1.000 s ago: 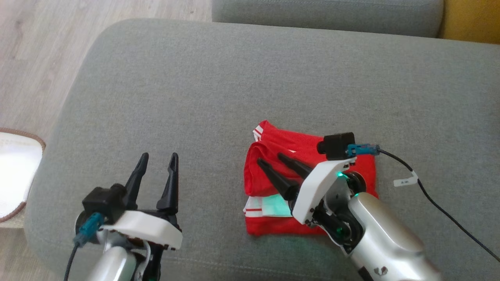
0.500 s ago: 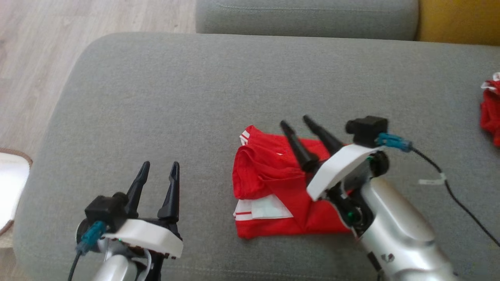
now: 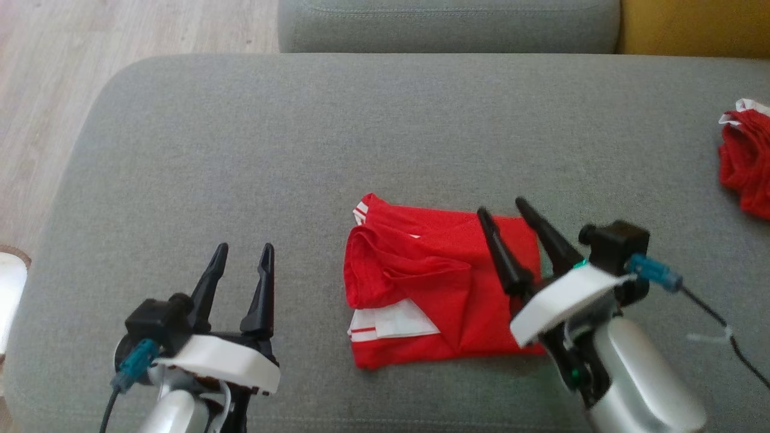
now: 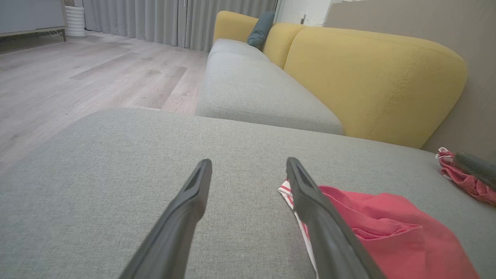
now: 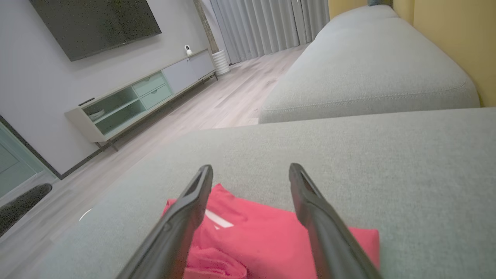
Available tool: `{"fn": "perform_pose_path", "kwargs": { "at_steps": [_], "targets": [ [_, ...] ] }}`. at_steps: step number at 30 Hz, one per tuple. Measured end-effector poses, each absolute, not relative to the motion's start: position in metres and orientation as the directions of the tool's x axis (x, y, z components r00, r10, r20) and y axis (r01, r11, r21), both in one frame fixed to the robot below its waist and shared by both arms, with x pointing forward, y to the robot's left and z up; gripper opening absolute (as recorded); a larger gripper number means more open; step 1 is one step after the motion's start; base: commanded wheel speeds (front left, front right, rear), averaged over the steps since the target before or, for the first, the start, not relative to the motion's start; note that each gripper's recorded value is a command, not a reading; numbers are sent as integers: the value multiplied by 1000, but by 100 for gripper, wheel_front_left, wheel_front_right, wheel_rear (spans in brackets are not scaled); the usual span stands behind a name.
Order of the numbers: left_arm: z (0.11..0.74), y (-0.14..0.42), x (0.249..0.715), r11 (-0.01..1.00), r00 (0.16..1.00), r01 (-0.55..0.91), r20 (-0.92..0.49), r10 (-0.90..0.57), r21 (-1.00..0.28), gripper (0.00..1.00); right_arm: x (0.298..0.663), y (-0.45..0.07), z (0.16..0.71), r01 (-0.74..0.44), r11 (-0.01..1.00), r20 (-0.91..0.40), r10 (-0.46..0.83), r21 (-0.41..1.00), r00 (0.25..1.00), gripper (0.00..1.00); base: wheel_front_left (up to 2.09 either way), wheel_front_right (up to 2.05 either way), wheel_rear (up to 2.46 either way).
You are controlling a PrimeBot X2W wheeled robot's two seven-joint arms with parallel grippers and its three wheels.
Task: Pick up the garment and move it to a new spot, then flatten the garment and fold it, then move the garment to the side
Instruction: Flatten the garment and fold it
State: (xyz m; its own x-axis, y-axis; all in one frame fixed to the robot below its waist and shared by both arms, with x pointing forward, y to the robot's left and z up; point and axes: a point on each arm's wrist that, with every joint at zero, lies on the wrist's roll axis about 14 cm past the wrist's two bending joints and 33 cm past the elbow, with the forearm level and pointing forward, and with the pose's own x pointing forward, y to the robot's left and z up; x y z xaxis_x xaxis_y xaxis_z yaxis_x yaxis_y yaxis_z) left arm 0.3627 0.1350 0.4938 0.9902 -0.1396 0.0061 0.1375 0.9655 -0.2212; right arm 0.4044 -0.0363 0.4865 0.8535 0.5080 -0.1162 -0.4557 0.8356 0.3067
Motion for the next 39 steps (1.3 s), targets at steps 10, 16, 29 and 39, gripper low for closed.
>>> {"fn": "perform_pose_path", "kwargs": {
  "at_steps": [10,16,29,39],
  "targets": [
    [494,136,366,965,990,136,6,-138,-224,100,366,-47,435,-459,851,-282,519,254,807,0,0,0,0],
    [489,137,367,965,991,129,-7,-134,-226,100,358,-49,412,-438,859,-354,509,264,785,0,0,0,0],
    [488,150,369,970,995,92,-12,-97,-224,100,370,19,402,-563,761,-356,648,321,674,0,0,0,0],
    [485,156,369,974,997,73,-21,-80,-215,100,321,70,388,-707,611,-387,785,357,483,0,0,0,0]
  ]
}}
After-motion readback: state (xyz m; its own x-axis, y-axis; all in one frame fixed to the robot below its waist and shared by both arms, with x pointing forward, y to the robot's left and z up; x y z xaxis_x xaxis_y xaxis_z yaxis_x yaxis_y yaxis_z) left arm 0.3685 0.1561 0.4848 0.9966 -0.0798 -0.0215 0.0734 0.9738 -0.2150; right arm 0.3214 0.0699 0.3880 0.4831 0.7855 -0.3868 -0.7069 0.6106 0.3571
